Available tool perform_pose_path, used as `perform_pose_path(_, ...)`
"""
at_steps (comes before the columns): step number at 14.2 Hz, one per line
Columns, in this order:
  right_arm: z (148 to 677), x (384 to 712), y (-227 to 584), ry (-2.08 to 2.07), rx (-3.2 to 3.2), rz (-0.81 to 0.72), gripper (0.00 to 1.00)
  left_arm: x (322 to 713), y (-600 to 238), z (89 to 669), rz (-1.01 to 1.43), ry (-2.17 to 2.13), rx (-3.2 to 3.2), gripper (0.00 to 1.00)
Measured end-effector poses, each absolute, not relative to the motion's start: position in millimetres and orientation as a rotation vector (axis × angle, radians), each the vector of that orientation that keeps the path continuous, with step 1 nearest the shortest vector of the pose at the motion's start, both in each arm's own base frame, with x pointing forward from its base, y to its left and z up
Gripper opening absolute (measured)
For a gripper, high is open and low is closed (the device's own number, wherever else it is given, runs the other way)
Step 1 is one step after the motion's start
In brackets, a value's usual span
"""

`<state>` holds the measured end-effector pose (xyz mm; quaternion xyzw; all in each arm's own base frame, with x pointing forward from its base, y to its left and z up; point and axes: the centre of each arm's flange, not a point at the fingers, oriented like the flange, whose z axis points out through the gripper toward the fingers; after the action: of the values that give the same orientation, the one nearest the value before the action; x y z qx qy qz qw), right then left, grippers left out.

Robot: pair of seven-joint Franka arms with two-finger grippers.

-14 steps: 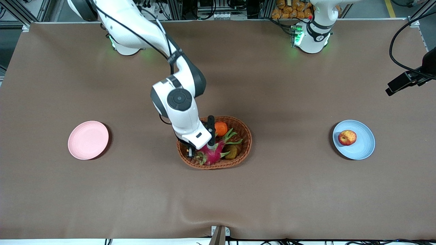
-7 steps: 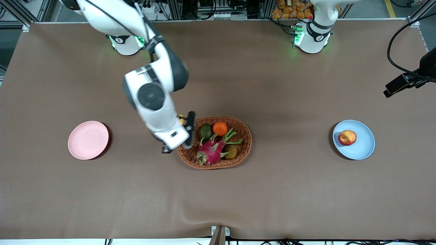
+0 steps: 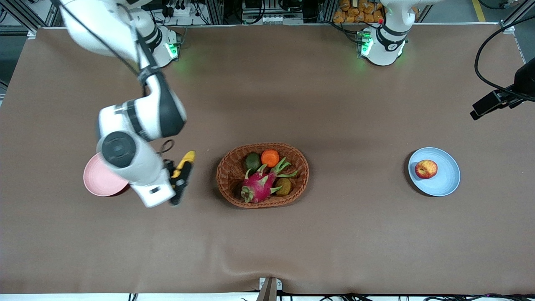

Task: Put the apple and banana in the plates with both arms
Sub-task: 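Carry the yellow banana with the right gripper over the pink plate, then lower the banana onto the pink plate and open the right gripper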

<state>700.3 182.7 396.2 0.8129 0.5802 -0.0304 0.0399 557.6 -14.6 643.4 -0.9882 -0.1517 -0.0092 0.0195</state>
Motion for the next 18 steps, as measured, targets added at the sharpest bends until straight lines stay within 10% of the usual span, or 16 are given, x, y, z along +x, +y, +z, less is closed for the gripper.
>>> perform_pose_path(15, 308, 684, -128, 1.256, 2.898, -0.361, 0.27, 556, -13, 642, -0.012, -0.42, -3.072, 1.0)
perform_pose_path(18, 296, 680, -145, 1.21, 2.962, -0.354, 0.52, 556, -13, 642, -0.01, -0.417, -3.072, 1.0)
